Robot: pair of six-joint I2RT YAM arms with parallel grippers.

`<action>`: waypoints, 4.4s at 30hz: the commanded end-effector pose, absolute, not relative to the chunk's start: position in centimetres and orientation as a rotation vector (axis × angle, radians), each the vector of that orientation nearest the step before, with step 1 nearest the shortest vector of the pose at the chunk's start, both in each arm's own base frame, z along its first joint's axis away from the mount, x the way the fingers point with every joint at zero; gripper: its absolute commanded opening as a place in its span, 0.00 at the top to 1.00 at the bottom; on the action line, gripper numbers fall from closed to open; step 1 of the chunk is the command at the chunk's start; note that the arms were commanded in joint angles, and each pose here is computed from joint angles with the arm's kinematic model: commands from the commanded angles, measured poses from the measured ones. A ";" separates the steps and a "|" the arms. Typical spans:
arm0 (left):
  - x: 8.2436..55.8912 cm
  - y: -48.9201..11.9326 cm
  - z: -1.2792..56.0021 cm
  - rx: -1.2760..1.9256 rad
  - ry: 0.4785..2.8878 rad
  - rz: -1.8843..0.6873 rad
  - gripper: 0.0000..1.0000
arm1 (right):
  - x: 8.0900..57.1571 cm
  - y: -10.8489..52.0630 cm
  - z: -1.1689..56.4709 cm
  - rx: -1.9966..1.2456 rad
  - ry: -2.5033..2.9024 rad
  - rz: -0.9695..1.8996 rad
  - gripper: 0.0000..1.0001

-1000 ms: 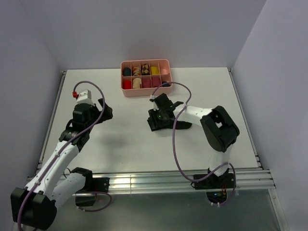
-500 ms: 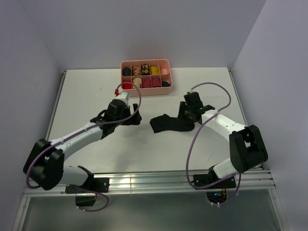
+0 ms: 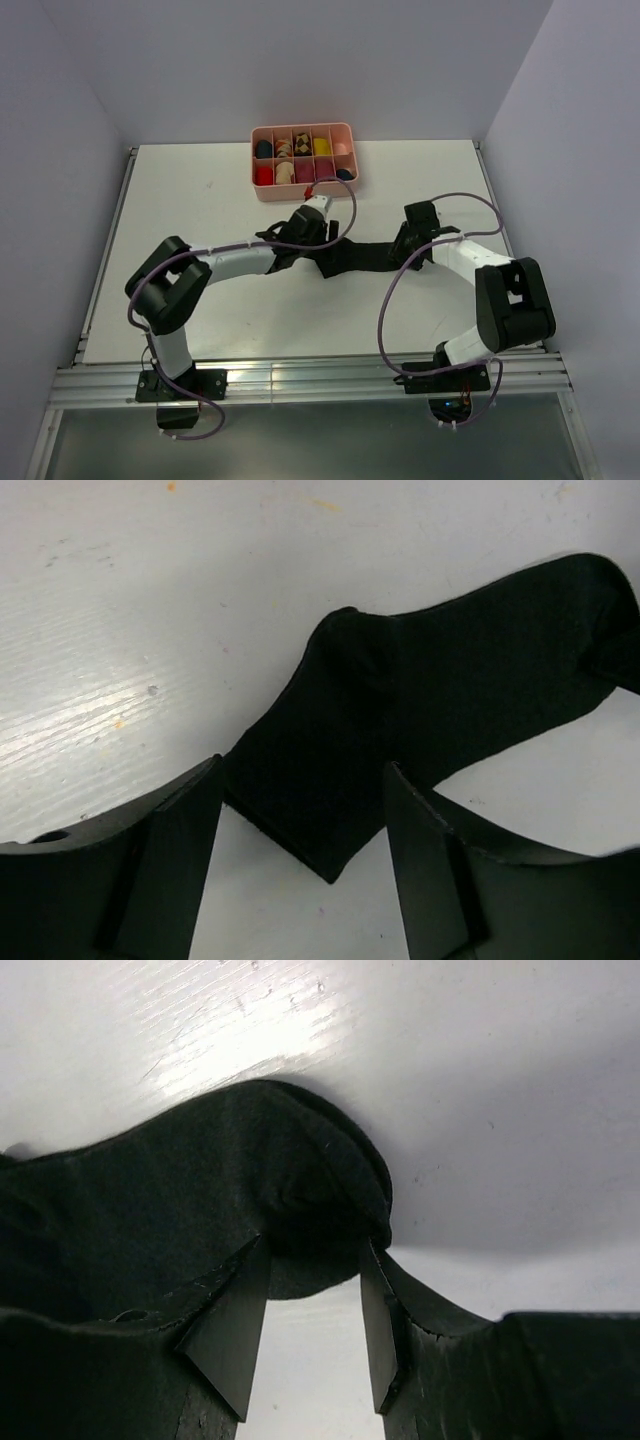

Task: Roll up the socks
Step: Adjust the sock at the center of the board, then roll the sock at the center of the board.

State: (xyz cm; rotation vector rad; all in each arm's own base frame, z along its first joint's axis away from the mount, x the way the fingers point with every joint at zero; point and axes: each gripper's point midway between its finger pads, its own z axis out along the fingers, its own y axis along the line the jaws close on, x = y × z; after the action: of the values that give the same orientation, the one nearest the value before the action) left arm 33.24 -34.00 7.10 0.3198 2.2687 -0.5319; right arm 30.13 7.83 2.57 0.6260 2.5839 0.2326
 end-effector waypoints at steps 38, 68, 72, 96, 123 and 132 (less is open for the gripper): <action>33.6 -26.2 21.4 -0.046 1.999 -0.472 0.01 | 36.4 15.7 17.5 -0.119 2.097 0.469 0.30; 29.4 -10.1 15.1 -0.462 2.089 -0.282 0.01 | 29.8 31.7 4.0 -1.016 2.227 0.053 0.45; 29.5 -10.4 14.9 -0.448 2.095 -0.294 0.01 | 30.0 30.8 2.7 -1.017 2.252 -0.019 0.47; 30.0 -13.4 14.2 -0.351 2.141 -0.436 0.03 | 28.2 36.4 7.2 -0.879 2.364 0.756 1.00; 30.1 -20.9 6.1 -0.183 2.387 -0.515 0.34 | 29.8 32.2 1.6 -0.323 2.622 1.575 1.00; 30.5 -23.3 3.6 -0.078 2.450 -0.488 0.38 | 30.3 31.7 1.1 -0.303 2.644 1.565 0.99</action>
State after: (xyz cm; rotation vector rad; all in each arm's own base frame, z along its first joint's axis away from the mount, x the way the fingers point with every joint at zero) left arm 29.26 -21.65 2.80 -0.1231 2.4876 -0.4465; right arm 29.79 32.09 1.87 -0.3098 2.6370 1.5952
